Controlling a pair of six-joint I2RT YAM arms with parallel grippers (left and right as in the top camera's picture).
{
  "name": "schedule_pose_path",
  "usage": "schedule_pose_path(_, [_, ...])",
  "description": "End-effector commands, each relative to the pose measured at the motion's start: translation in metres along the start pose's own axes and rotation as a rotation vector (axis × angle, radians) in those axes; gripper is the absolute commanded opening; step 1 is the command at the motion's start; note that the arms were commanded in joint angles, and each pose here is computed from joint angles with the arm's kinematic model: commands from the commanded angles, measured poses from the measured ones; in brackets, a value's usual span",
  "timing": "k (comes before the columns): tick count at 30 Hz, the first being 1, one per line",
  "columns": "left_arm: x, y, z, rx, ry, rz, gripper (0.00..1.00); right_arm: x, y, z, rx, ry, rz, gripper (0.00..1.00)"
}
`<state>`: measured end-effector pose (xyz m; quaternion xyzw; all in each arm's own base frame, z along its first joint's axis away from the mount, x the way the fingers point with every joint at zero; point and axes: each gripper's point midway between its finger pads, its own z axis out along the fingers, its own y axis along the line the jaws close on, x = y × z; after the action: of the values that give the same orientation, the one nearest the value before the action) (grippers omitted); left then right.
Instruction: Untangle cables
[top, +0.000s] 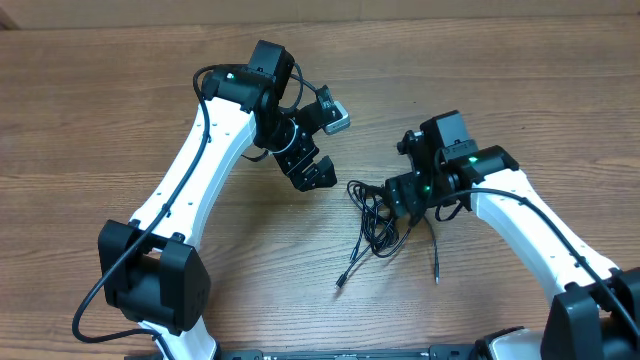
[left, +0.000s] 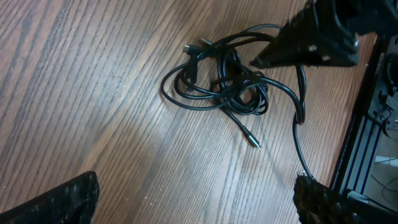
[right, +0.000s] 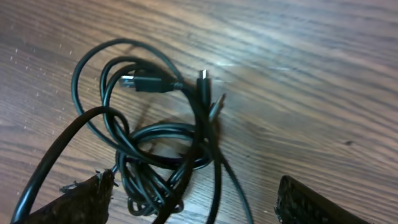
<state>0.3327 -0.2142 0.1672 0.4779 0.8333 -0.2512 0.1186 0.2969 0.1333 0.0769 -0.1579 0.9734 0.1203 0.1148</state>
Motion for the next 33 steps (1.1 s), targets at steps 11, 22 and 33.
schedule_pose_path(11, [-0.006, 0.002, -0.004, -0.011, -0.012, 0.005, 1.0, 0.025, 0.01, 0.024, -0.071, 0.048, -0.012, 0.81])
schedule_pose_path(22, [-0.006, 0.002, -0.004, -0.011, -0.012, 0.005, 0.99, 0.021, 0.018, 0.035, -0.135, -0.008, -0.026, 0.78])
schedule_pose_path(33, [-0.006, 0.002, -0.004, -0.011, -0.012, 0.005, 0.99, 0.029, 0.011, 0.047, -0.107, -0.019, -0.028, 0.79])
